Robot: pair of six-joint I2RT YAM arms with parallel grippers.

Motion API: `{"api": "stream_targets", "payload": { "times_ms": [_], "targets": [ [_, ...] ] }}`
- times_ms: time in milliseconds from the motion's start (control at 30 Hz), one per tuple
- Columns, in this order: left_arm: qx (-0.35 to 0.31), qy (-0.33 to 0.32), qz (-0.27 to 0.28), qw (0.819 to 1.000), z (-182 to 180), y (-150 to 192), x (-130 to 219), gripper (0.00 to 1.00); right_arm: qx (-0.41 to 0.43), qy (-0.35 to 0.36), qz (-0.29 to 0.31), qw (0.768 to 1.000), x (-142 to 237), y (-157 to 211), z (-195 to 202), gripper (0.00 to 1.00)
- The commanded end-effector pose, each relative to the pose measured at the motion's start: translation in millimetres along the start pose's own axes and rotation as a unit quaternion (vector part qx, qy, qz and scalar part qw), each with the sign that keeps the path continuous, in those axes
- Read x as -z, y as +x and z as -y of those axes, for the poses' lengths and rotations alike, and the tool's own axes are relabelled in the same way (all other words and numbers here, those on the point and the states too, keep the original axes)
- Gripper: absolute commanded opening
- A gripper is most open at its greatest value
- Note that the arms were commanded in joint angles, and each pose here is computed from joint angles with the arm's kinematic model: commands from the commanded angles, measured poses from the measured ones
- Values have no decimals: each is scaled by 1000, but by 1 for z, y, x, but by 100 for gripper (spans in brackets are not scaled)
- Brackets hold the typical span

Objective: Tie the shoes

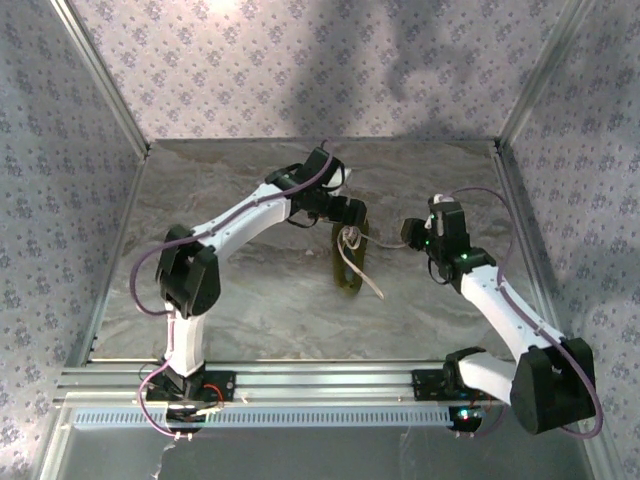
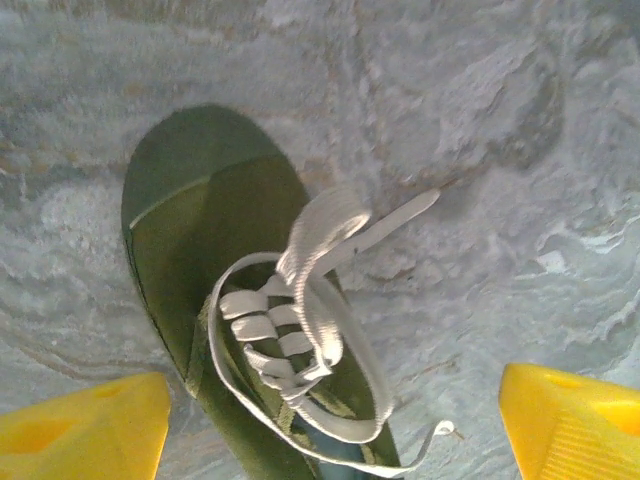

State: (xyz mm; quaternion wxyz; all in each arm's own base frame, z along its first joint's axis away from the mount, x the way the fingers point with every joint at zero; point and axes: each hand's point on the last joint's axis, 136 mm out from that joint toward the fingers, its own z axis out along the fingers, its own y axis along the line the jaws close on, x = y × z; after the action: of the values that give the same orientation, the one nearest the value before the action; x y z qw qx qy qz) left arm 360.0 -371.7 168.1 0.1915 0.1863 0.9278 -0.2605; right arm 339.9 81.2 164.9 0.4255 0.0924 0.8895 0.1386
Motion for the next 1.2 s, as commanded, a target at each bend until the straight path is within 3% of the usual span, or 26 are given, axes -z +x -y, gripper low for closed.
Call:
{"api": "stream_targets", "payload": {
  "times_ms": [0, 233, 333, 833, 1167],
  "targets": [
    [-3, 40, -46, 998, 6, 13, -7, 83, -2, -6, -6, 1000, 7, 3, 2, 42],
    [17, 83, -44, 995, 7, 11, -22, 56, 0, -13, -8, 1000, 7, 5, 2, 40],
    [27, 89, -35, 995, 3, 5, -22, 49, 0, -14, -9, 1000, 7, 5, 2, 39],
    [37, 111, -29, 993, 2, -11, -35, 38, 1, -16, -11, 1000, 8, 4, 2, 38],
    [39, 112, -25, 993, 0, -16, -34, 21, 5, -9, -15, 1000, 7, 6, 4, 37]
  ]
}}
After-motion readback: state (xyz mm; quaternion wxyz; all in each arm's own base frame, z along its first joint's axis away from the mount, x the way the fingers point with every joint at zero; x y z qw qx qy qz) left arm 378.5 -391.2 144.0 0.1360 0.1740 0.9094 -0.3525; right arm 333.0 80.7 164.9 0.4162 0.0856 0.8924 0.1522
